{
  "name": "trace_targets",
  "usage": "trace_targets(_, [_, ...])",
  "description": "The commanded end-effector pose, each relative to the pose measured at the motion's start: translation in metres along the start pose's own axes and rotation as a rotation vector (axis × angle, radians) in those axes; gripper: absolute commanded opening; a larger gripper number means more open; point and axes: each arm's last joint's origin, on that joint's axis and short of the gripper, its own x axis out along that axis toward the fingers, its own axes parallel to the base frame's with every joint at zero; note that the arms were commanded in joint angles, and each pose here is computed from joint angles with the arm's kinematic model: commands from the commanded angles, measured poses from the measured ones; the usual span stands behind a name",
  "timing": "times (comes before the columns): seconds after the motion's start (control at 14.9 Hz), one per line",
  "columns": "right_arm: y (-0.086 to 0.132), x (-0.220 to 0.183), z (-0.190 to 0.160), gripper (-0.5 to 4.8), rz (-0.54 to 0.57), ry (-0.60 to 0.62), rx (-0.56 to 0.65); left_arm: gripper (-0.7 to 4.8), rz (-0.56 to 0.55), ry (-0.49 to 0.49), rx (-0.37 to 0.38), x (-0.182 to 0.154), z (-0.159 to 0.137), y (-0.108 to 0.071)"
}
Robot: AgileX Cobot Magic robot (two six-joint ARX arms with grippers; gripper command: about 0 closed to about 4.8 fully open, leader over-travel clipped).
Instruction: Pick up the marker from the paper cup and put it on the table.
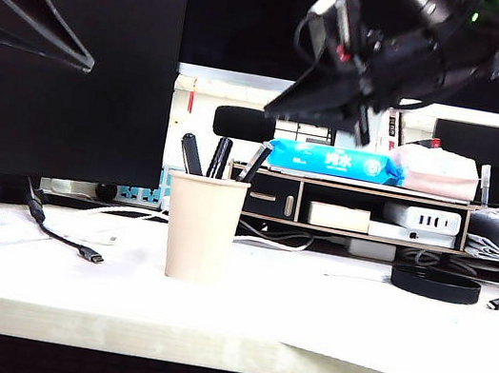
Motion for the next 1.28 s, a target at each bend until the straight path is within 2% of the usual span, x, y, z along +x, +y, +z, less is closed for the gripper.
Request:
trace_targets(0.07, [-0.003,0.005,0.001,0.31,0.010,-0.008,-0.021,-0.05,-0.032,-0.036,0.023,-0.001,0.006,-0.003])
trace_targets(0.27, [-0.003,0.007,0.004,1.00,0.004,-0.027,-0.037,-0.05,-0.034,-0.043,0.027,-0.001,0.007,-0.004])
trace_targets(0.6, [-0.005,0.026,0.003,1.11,0.005,-0.031,-0.036,-0.05,-0.051,-0.035,0.026,-0.001,0.006,-0.004])
trace_targets(0.81, [-0.008,0.031,0.002,1.51,-0.044,-0.037,-0.034,-0.05,-0.071,-0.025,0.026,-0.001,0.006,-0.005])
trace_targets(1.28, [-0.014,0.041,0.002,1.75,-0.057,-0.061,-0.016,-0.05,-0.071,-0.025,0.026,-0.001,0.006,-0.005])
